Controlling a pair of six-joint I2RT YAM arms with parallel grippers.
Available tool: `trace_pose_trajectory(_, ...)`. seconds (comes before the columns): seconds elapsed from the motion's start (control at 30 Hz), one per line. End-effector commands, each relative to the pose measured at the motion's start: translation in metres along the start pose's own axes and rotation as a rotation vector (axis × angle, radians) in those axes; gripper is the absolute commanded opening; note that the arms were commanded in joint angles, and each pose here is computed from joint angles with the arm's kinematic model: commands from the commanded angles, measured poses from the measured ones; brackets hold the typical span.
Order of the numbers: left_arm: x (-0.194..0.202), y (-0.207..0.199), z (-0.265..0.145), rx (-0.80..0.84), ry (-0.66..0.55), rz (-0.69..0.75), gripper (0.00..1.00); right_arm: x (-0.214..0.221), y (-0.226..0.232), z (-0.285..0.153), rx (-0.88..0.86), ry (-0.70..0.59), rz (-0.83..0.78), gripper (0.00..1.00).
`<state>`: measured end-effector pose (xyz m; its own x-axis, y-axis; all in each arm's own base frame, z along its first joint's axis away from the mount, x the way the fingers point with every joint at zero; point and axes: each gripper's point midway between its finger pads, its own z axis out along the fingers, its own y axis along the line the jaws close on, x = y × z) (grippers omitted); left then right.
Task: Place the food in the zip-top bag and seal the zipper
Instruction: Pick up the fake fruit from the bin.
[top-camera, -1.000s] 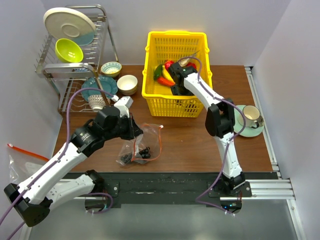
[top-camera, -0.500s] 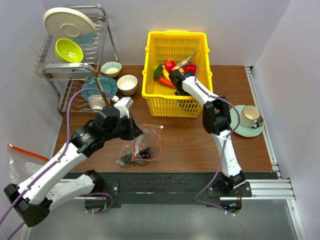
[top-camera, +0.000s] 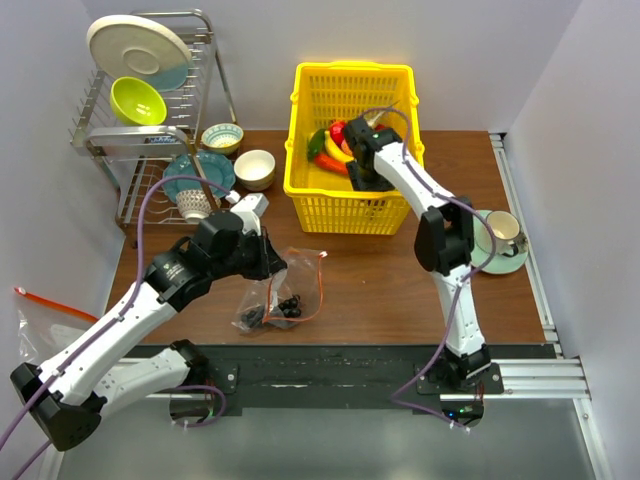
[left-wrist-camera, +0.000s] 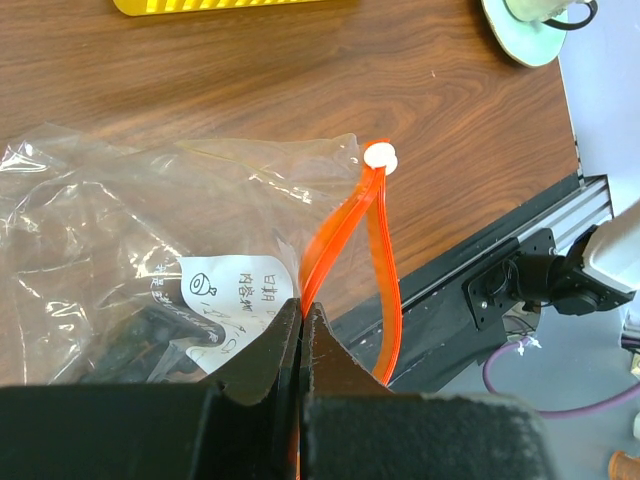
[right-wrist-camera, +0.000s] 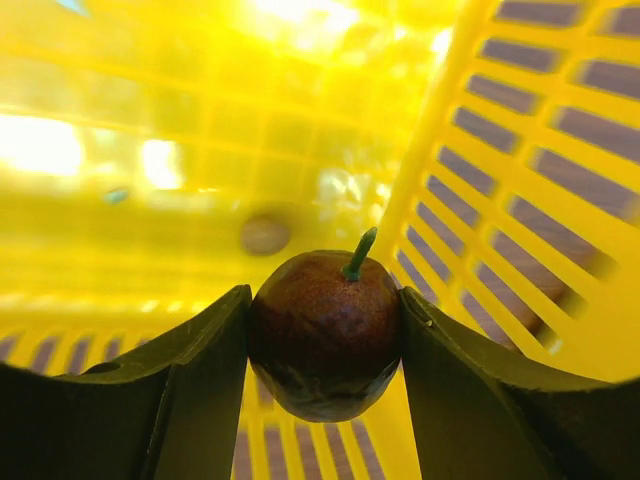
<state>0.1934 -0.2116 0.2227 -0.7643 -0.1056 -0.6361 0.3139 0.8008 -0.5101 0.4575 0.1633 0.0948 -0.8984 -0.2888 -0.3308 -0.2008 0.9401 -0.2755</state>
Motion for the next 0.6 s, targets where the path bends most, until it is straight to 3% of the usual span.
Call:
trace_pose_trajectory(0.0,-0.017,-0.011,-0.005,0.032,-0.048,0.016,0.0,-0.05,-0.013,-0.111,-0.155,-0.308,0.072,0.35)
trace_pose_trajectory(0.27,-0.017,-0.011,-0.004,0.033,-0.051,0.014,0.0,-0.039,0.029,-0.2,-0.561,-0.495,0.094,0.33)
trace_pose_trajectory(0.43,-0.018,-0.009,-0.005,0.022,-0.057,0.014,0.0,-0.009,0.053,-0.289,-0.893,-0.702,0.059,0.31)
trace_pose_trajectory(0.57,-0.019,-0.009,-0.006,0.02,-0.058,0.022,0.0,0.04,0.075,-0.315,-1.016,-0.744,-0.006,0.3)
